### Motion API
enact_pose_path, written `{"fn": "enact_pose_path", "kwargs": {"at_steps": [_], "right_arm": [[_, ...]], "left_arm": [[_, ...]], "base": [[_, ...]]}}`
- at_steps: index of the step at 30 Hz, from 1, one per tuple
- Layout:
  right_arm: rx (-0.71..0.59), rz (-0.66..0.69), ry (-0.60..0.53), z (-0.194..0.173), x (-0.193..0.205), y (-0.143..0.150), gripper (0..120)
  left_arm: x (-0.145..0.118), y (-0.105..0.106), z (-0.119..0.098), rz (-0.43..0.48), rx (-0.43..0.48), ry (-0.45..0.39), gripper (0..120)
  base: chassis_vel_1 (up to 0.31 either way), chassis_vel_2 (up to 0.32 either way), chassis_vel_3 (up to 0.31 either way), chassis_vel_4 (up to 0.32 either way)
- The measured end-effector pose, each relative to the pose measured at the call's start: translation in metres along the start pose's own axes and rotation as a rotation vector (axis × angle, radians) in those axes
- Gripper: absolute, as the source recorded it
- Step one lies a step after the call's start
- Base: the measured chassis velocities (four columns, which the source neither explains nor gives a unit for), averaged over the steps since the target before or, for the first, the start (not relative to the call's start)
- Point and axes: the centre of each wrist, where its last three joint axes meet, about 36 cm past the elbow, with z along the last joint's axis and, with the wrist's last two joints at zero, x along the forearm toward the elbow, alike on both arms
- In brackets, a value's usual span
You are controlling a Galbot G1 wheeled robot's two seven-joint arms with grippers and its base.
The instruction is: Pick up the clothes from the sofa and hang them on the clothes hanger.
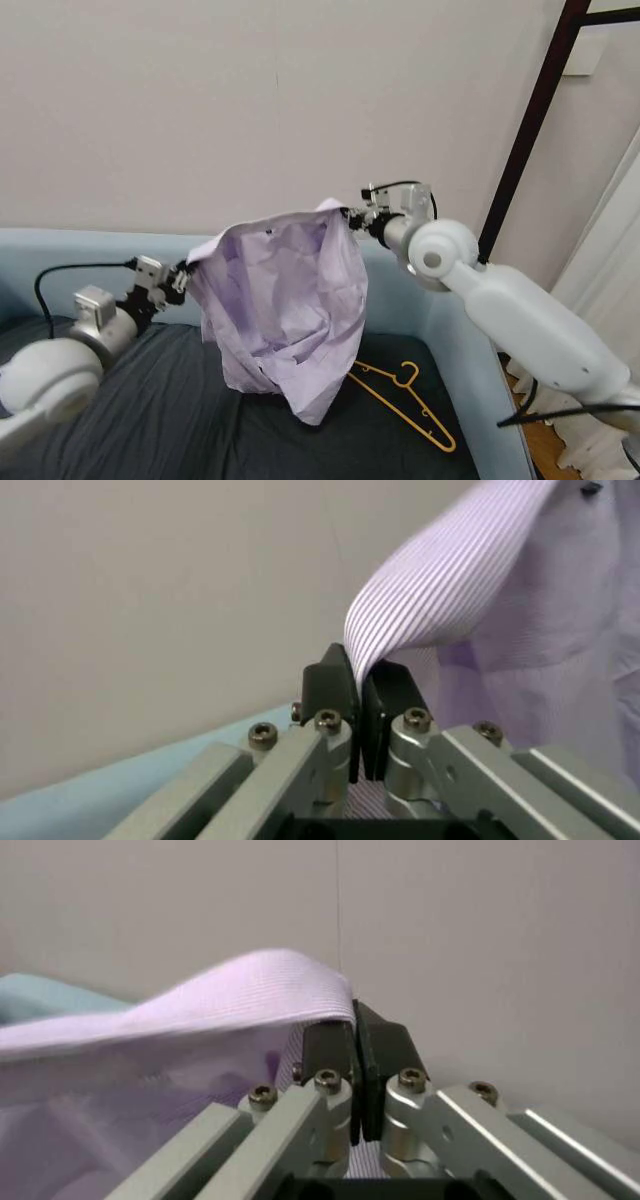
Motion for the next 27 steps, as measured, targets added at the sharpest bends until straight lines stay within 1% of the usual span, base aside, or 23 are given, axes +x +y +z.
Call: {"fn": "enact_pose_path", "kwargs": {"at_steps": [1, 2, 4, 7, 10, 11, 12, 13, 15, 16, 19, 24, 25, 26, 27], "right_arm": [[0.019, 0.005, -0.016, -0.009, -0.006, 0.001, 0], [0.019, 0.005, -0.016, -0.009, -0.006, 0.001, 0], [0.027, 0.014, -0.029, -0.020, -0.013, 0.001, 0], [0.032, 0.018, -0.033, -0.025, -0.014, 0.001, 0], [0.036, 0.020, -0.024, -0.025, 0.001, -0.001, 0], [0.036, 0.020, -0.024, -0.025, 0.001, -0.001, 0], [0.039, 0.019, -0.018, -0.021, 0.012, -0.001, 0], [0.041, 0.002, -0.010, -0.017, 0.031, 0.002, 0], [0.044, -0.035, -0.006, -0.013, 0.061, 0.009, 0], [0.044, -0.035, -0.006, -0.013, 0.061, 0.009, 0], [0.037, -0.073, 0.007, -0.008, 0.110, 0.011, 0], [0.029, -0.083, 0.017, -0.008, 0.138, 0.009, 0], [0.024, -0.086, 0.022, -0.008, 0.148, 0.008, 0], [0.015, -0.089, 0.030, -0.009, 0.167, 0.007, 0], [0.015, -0.089, 0.030, -0.009, 0.167, 0.007, 0]], "left_arm": [[-0.004, 0.012, -0.007, -0.018, -0.005, -0.009, 0], [-0.004, 0.012, -0.007, -0.018, -0.005, -0.009, 0], [-0.008, 0.025, -0.013, -0.042, -0.010, -0.024, 0], [-0.009, 0.028, -0.016, -0.049, -0.012, -0.033, 0], [-0.003, 0.015, -0.027, -0.031, -0.025, -0.049, 0], [-0.003, 0.015, -0.027, -0.031, -0.025, -0.049, 0], [0.000, 0.007, -0.032, -0.025, -0.033, -0.052, 0], [0.005, -0.003, -0.040, -0.011, -0.041, -0.063, 0], [0.012, -0.013, -0.053, 0.007, -0.056, -0.079, 0], [0.012, -0.013, -0.053, 0.007, -0.056, -0.079, 0], [0.023, -0.026, -0.077, 0.038, -0.094, -0.106, 0], [0.032, -0.037, -0.091, 0.063, -0.122, -0.120, 0], [0.035, -0.040, -0.097, 0.070, -0.135, -0.126, 0], [0.041, -0.046, -0.107, 0.079, -0.151, -0.132, 0], [0.041, -0.046, -0.107, 0.079, -0.151, -0.132, 0]], "base": [[0.000, 0.000, 0.000, 0.000], [0.000, 0.000, 0.000, 0.000], [0.000, 0.000, 0.000, 0.000], [0.000, 0.000, 0.000, 0.000], [0.000, 0.000, 0.000, 0.000], [0.000, 0.000, 0.000, 0.000], [0.000, 0.000, 0.000, 0.000], [0.000, 0.000, 0.000, 0.000], [0.000, 0.000, 0.000, 0.000], [0.000, 0.000, 0.000, 0.000], [0.000, 0.000, 0.000, 0.000], [0.000, 0.000, 0.000, 0.000], [0.000, 0.000, 0.000, 0.000], [0.000, 0.000, 0.000, 0.000], [0.000, 0.000, 0.000, 0.000]]}}
